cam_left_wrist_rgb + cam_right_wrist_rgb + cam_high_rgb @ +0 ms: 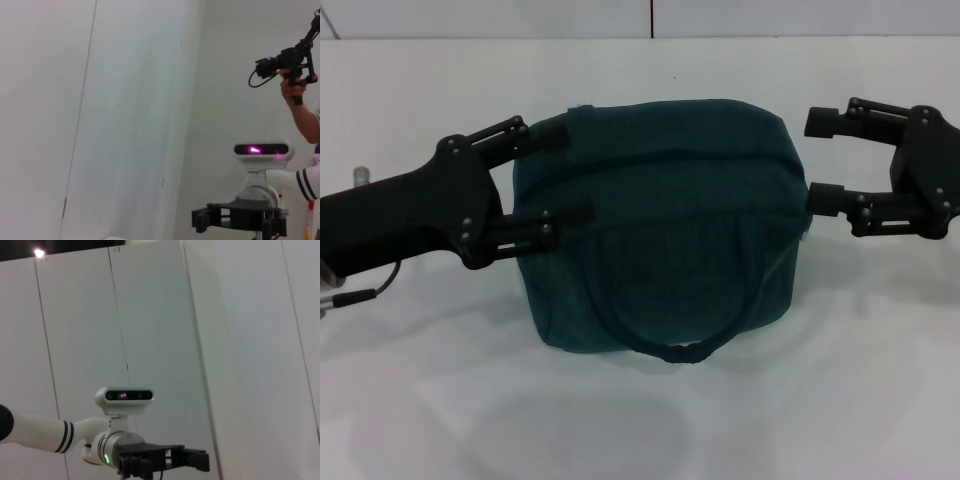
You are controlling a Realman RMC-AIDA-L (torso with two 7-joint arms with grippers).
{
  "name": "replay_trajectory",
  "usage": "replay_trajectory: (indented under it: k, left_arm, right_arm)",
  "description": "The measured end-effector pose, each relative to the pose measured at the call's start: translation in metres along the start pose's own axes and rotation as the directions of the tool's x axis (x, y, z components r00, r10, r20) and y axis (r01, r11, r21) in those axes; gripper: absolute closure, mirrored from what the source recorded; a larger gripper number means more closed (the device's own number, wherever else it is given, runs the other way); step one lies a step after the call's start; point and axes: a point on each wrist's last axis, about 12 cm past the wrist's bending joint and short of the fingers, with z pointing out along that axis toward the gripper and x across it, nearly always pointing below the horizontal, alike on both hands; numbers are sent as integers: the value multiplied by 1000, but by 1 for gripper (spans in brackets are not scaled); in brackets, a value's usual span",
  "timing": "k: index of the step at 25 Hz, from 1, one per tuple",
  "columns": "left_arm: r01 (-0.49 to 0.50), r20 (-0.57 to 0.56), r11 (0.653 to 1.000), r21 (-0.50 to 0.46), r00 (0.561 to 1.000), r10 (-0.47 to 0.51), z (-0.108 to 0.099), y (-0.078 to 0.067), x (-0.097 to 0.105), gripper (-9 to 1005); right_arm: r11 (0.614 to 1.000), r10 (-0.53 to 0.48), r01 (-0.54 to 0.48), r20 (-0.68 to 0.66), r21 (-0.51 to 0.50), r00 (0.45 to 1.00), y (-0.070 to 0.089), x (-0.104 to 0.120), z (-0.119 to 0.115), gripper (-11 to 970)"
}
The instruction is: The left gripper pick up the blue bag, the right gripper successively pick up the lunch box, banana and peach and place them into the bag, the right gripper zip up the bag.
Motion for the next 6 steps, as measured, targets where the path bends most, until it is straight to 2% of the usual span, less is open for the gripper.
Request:
replay_trajectory:
  k: [6]
  left_arm:
    - [0,1,1000,-2,1000,0,0,0,0,147]
  right_arm:
    - [1000,-1,1,-5,-1,1000,0,0,0,118]
